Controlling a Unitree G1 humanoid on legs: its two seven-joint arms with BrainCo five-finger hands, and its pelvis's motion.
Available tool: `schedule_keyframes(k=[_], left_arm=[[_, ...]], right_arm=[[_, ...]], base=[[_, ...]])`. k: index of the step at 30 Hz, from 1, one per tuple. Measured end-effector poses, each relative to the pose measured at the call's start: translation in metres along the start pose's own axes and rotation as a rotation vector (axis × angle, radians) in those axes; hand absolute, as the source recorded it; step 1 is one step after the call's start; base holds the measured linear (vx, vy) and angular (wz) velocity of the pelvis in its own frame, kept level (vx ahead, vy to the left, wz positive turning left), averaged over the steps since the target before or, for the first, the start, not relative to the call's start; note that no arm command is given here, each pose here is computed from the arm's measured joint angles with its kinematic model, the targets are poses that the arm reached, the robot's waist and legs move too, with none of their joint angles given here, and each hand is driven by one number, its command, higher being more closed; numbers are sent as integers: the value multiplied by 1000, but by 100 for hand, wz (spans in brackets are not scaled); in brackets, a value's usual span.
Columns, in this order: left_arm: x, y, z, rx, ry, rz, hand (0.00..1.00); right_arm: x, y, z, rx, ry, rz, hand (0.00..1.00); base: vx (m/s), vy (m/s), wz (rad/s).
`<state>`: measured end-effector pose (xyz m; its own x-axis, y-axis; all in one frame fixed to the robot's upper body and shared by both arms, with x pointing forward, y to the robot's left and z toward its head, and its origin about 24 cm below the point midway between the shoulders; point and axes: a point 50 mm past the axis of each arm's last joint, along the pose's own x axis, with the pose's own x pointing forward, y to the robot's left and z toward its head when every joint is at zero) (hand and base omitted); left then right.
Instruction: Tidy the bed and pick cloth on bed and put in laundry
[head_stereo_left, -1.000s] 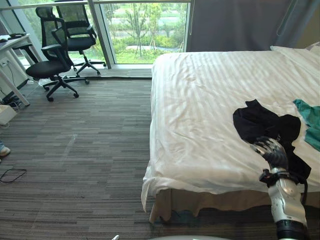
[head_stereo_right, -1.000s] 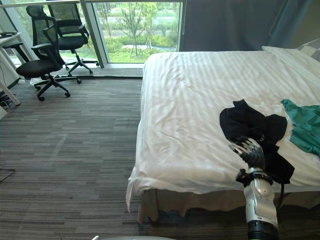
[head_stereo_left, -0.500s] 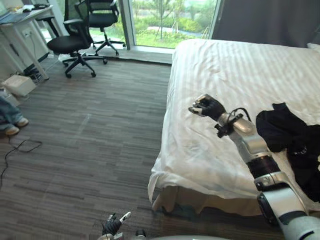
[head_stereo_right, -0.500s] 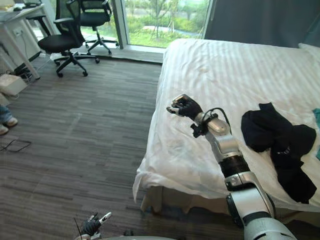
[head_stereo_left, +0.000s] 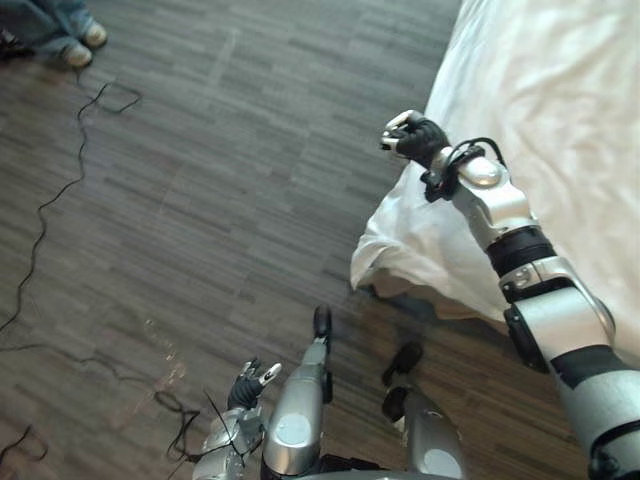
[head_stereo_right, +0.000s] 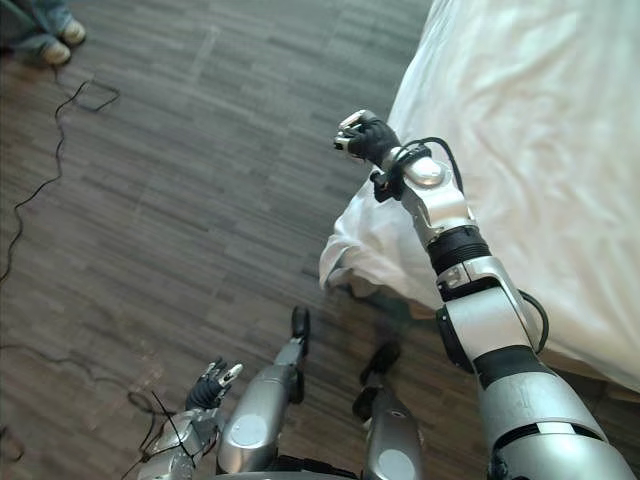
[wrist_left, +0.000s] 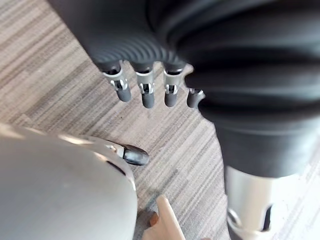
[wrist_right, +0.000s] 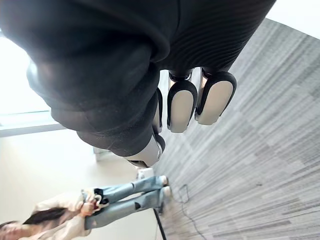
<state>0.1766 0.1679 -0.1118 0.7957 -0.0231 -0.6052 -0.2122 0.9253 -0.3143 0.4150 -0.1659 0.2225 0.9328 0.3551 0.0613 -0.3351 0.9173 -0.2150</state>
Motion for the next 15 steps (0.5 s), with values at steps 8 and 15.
schedule_keyframes(k=[8,15], left_arm=[[4,-7,4,30,-12,-45,0],[10,-6,17,28,-45,-36,0]], right_arm=[[-12,37,-70,56,181,174,100],[-101,129,-222,394,544,279,100]], base=[[71,9,-1],[27,16,-4]])
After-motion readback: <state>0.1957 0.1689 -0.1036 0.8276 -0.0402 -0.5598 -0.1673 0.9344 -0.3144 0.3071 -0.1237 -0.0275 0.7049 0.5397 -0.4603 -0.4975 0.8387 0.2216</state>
